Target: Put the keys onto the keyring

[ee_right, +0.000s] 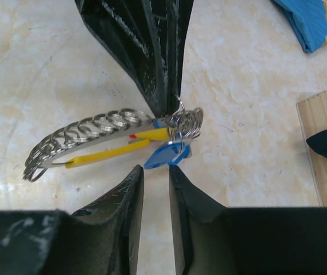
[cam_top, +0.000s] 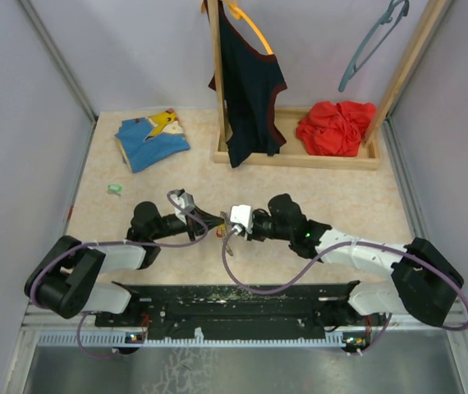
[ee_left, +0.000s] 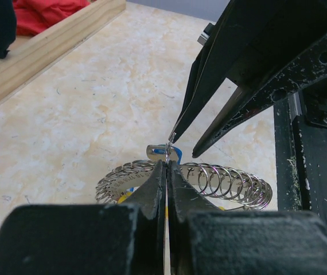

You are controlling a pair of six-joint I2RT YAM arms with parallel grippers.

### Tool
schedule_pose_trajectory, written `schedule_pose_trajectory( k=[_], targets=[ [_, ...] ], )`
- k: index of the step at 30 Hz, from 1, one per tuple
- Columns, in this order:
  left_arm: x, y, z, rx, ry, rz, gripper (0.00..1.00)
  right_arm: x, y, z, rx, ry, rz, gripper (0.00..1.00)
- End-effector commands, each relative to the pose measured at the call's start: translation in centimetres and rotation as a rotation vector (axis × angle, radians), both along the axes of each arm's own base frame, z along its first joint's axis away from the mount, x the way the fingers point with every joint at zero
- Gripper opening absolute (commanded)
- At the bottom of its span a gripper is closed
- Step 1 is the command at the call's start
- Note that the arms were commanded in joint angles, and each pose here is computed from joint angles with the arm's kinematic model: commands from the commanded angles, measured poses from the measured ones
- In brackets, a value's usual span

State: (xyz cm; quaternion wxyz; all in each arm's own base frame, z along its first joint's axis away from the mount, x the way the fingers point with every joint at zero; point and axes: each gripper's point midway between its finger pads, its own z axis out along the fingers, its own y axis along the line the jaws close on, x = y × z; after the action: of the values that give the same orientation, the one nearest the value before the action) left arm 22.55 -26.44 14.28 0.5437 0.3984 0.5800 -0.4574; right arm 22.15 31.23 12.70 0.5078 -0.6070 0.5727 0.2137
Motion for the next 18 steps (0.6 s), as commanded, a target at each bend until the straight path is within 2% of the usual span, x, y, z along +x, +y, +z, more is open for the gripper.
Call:
schedule_pose_trajectory(
  k=[1, 7, 18],
  targets=[
    [-0.5, -0.1, 1.9, -0.037, -0.131, -0.045, 0.00, -0.3, -0.4, 3.4, 0.125, 0.000, 0.024, 0.28],
    [-0.9, -0.1, 1.8, -0.008, -0.166, -0.075, 0.00, 0.1, -1.3, 6.1, 0.246, -0.008, 0.030, 0.33],
    [-1.8, -0.3, 2.1, -0.018, -0.179, -0.130, 0.00, -0.5, 0.8, 6.2, 0.256, 0.035, 0.150, 0.34]
  ],
)
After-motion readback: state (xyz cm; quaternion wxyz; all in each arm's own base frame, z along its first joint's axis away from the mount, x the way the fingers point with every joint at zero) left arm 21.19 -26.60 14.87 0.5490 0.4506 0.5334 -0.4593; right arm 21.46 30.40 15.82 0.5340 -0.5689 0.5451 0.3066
